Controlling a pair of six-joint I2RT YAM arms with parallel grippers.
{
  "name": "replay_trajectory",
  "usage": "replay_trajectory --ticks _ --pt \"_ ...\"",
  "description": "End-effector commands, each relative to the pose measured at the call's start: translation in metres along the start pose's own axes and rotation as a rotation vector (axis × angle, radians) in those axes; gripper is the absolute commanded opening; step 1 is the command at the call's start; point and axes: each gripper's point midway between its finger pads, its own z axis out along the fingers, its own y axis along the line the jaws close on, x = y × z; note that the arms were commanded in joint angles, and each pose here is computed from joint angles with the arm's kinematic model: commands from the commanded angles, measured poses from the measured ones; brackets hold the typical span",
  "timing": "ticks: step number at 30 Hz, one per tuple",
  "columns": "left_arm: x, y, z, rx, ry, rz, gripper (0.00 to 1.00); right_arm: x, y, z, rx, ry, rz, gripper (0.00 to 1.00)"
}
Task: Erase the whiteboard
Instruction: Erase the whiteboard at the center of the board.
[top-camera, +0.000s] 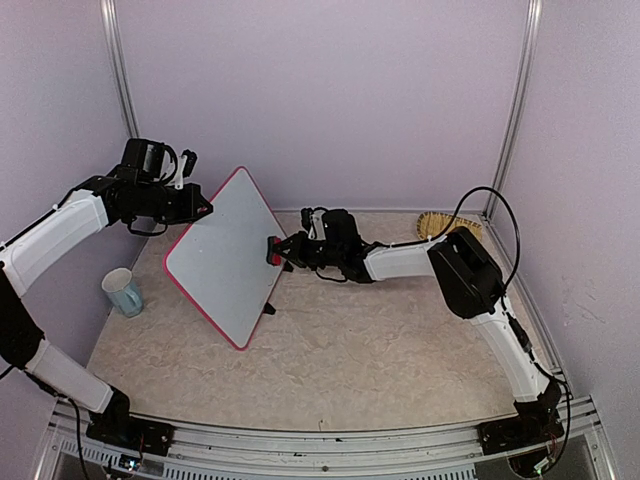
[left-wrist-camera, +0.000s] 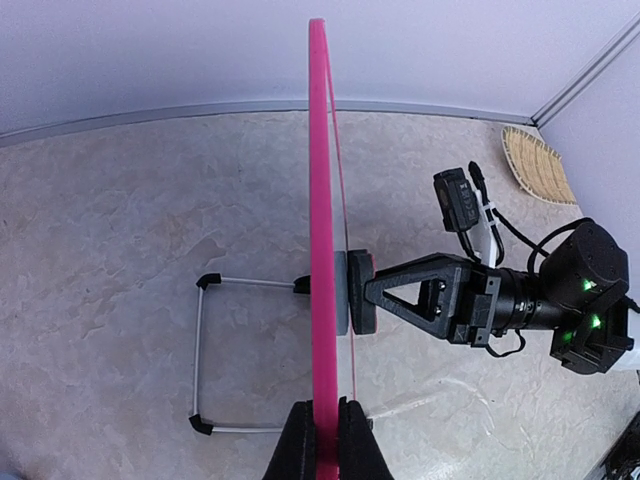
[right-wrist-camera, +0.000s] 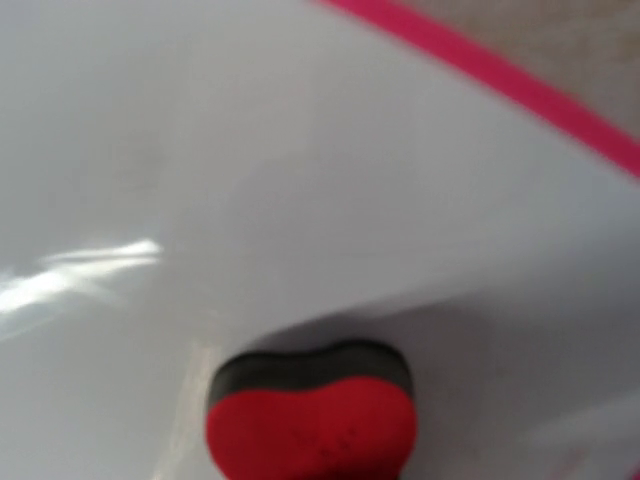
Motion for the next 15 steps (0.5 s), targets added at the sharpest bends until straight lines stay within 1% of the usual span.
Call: replay_trajectory --ticks 1,11,13,15 --pt "0.023 -0.013 0.005 0.064 0.073 0.043 0.00 0.028 -0.055 0.003 0.121 0.051 0.070 0.08" --pt "0.023 -0.013 0.007 0.065 0.077 0.042 0.00 0.038 -0.068 0.000 0.153 0.068 0.084 0.08" --pt "0.023 -0.013 0.007 0.063 0.077 0.042 0.00 0.036 -0.063 0.000 0.134 0.068 0.088 0.08" --pt "0.023 -0.013 0.007 0.063 0.077 0.042 0.00 0.033 -0.046 0.001 0.081 0.069 0.071 0.08"
